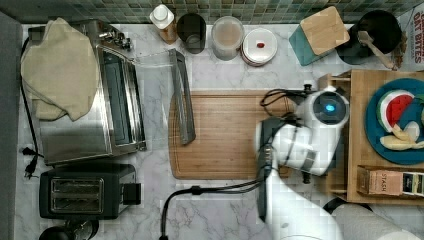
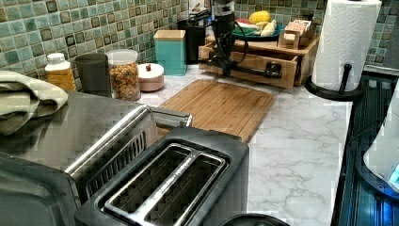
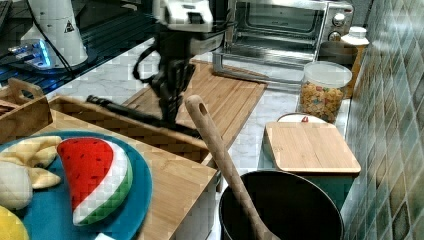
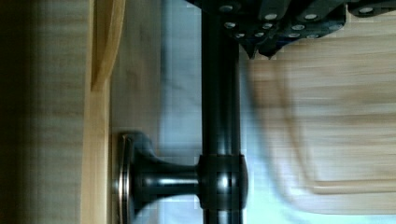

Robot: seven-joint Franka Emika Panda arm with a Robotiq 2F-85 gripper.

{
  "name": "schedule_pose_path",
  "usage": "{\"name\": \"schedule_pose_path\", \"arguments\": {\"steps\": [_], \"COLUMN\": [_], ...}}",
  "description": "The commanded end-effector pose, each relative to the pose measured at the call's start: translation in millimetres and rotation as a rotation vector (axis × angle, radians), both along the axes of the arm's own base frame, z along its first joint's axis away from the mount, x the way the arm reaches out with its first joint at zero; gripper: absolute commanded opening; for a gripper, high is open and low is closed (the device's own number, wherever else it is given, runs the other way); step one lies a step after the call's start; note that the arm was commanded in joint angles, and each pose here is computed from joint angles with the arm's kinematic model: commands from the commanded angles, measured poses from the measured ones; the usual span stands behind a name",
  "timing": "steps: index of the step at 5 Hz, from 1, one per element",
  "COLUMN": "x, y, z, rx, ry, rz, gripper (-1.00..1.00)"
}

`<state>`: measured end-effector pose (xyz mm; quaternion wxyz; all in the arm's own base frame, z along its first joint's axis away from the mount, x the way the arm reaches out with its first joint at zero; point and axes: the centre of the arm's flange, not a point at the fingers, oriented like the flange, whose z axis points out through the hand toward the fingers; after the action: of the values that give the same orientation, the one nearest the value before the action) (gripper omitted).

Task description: Close the drawer.

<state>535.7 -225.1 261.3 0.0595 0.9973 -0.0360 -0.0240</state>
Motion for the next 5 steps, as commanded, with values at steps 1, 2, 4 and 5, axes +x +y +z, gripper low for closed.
{"name": "schedule_pose_path", "arguments": {"steps": [1,2,4,5], "x": [-84.7,-84.8,-84.8,-84.8], "y": [-211.9,-212.0,-212.0,-212.0], "z": [88.4,88.3,88.3,88.4], "rx": [-0.191,-0.191,-0.191,-0.191], "ry": [-0.120,-0.120,-0.120,-0.120], "rz": [-0.298,-0.298,-0.298,-0.299], "gripper": [-1.00,-1.00,-1.00,-1.00]}}
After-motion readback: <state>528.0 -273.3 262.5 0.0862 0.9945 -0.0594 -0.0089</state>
